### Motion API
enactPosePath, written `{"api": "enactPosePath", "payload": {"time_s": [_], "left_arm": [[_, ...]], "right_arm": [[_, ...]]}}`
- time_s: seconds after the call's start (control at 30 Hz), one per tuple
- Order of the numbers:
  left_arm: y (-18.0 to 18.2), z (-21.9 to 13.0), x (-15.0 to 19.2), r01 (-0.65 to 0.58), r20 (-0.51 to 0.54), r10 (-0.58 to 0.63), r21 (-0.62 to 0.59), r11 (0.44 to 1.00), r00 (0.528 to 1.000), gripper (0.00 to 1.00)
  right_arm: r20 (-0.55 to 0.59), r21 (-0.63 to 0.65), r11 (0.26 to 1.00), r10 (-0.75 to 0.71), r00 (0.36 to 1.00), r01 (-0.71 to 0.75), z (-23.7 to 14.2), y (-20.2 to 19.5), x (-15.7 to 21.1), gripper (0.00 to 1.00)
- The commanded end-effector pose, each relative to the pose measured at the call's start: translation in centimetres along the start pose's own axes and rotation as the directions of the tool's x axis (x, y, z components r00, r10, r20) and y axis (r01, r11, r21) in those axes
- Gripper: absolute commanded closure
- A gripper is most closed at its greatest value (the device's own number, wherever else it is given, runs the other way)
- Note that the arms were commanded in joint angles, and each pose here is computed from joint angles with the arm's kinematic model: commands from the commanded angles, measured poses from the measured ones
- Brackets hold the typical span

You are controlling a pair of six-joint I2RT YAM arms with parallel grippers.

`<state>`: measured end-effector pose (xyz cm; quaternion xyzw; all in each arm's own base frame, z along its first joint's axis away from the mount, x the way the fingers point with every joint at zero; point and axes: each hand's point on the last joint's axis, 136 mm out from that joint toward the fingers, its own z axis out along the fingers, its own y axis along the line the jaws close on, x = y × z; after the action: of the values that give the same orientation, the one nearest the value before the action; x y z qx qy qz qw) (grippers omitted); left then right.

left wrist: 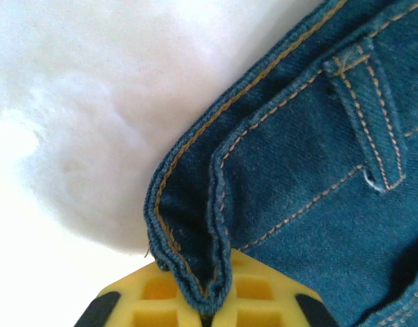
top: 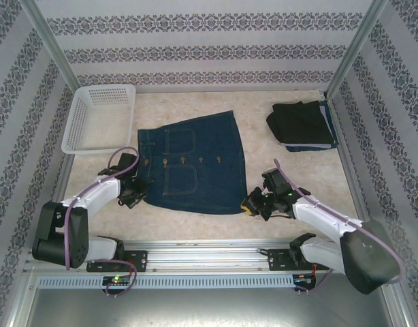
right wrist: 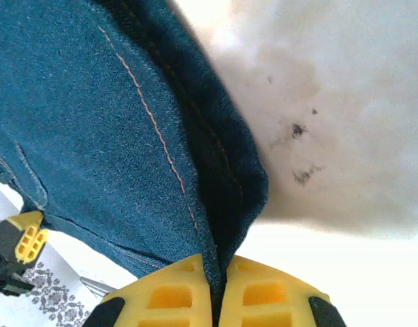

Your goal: Fold and stack the skirts

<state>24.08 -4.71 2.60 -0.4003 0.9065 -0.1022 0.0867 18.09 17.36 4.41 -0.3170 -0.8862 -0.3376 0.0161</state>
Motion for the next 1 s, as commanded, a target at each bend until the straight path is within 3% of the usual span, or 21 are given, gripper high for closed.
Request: {"api": "enactPosePath", "payload": {"time_s": [0.0,0.23,0.47,0.6,0.7,0.97], "left_arm": [[-0.8,-2.4,-1.3,-0.023,0.065,0.021,0.021,1.0,0.998,1.0],[-3.3,-7.7,-2.7,-0.069,0.136,0.056,0.093,0.993,0.989,1.0],[-9.5,-11.2,-7.4,-0.17,0.241,0.132,0.145,0.975,0.962,1.0],[-12.8,-9.8,-11.2,-0.185,0.29,0.132,0.163,0.969,0.948,1.0],[-14.7,-7.7,-13.6,-0.187,0.273,0.144,0.139,0.973,0.951,1.0],[-15.5,-1.6,-14.7,-0.196,0.177,0.182,0.064,0.978,0.967,1.0]], "right_arm": [[0.065,0.029,0.999,-0.033,0.997,0.031,-2.3,0.2,-0.7,1.0],[0.195,-0.136,0.988,-0.048,0.98,0.076,-5.0,5.1,-5.2,1.0],[0.347,-0.126,0.919,-0.311,0.885,0.373,-8.0,15.9,-11.3,1.0],[0.445,-0.145,0.877,-0.355,0.822,0.457,-7.6,21.1,-15.9,1.0],[0.446,-0.141,0.876,-0.361,0.819,0.462,-5.6,23.0,-19.2,1.0],[0.299,-0.129,0.923,-0.313,0.901,0.363,2.4,20.8,-23.0,1.0]]}}
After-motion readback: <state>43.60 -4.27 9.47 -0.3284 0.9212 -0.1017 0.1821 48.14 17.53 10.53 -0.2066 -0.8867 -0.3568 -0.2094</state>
